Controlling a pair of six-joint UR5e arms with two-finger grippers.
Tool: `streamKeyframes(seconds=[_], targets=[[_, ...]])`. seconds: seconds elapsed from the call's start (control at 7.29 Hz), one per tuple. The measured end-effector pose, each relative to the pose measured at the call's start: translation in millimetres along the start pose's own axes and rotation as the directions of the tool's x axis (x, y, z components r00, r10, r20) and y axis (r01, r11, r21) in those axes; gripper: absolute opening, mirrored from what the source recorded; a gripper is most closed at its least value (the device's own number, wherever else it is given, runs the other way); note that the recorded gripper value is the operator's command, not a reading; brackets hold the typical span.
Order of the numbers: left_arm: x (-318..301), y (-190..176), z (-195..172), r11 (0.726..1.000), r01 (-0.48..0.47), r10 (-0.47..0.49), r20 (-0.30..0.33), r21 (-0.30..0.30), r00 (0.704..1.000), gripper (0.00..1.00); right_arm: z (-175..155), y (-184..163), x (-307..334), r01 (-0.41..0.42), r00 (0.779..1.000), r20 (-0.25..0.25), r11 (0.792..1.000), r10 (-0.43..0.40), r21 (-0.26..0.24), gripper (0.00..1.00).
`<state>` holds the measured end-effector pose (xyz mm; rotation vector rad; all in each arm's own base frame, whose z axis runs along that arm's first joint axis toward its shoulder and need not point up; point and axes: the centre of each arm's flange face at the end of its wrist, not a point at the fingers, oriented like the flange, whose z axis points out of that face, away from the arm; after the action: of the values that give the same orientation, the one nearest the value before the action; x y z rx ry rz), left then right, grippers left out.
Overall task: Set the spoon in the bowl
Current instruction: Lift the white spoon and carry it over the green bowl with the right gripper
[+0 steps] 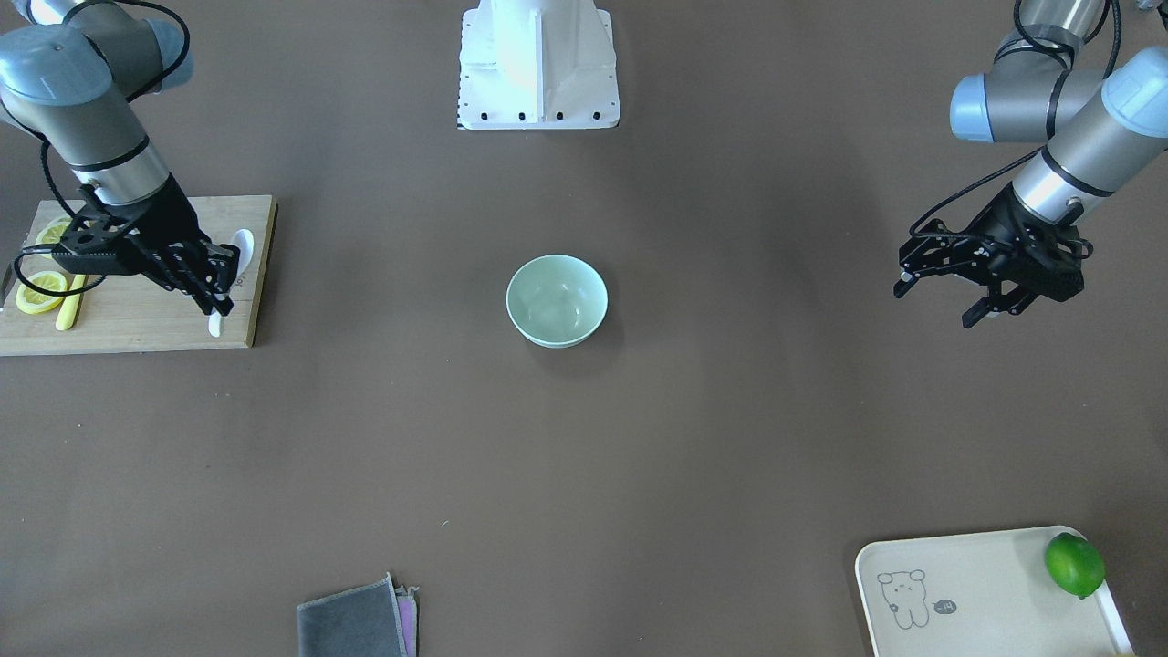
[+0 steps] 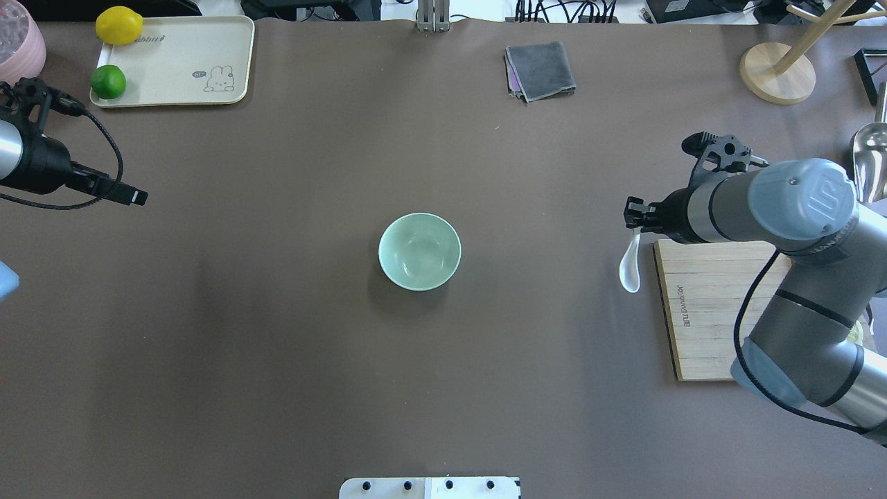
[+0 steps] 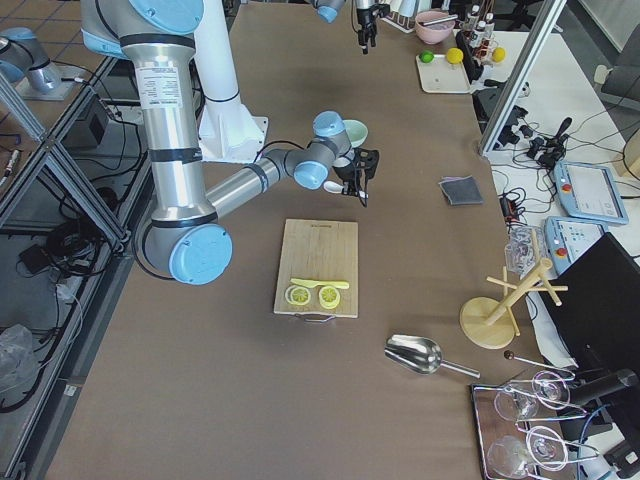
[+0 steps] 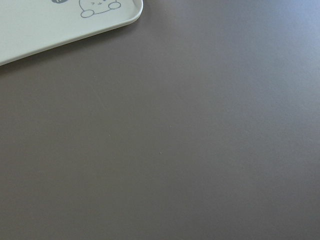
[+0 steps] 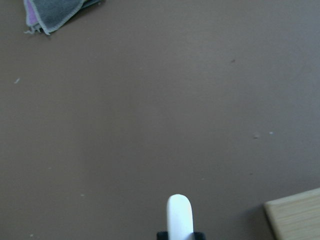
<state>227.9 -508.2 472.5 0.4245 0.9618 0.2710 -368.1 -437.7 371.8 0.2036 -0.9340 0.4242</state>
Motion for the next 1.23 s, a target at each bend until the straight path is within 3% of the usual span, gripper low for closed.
streamKeyframes(seconds=[0.41, 0.69, 1.1, 1.23], targets=[[-2, 0, 2, 1.0, 0.002, -0.002, 0.001, -0.002, 1.0, 0.98, -2, 56, -122, -0.154, 0.988, 0.023, 0.987, 0.153, 0.046, 0.0], [-4, 0, 4, 1.0, 0.004, -0.004, 0.003, -0.005, 1.0, 0.98, 1, 108, -200, -0.277, 0.961, 0.039, 0.952, 0.275, 0.131, 0.0], [-5, 2, 4, 1.0, 0.007, -0.007, 0.004, -0.007, 1.0, 0.98, 37, 132, -265, -0.34, 0.939, 0.036, 0.91, 0.342, 0.237, 0.0], [-5, 2, 4, 1.0, 0.007, -0.007, 0.003, -0.007, 1.0, 0.98, 39, 132, -269, -0.341, 0.939, 0.038, 0.906, 0.343, 0.251, 0.88]])
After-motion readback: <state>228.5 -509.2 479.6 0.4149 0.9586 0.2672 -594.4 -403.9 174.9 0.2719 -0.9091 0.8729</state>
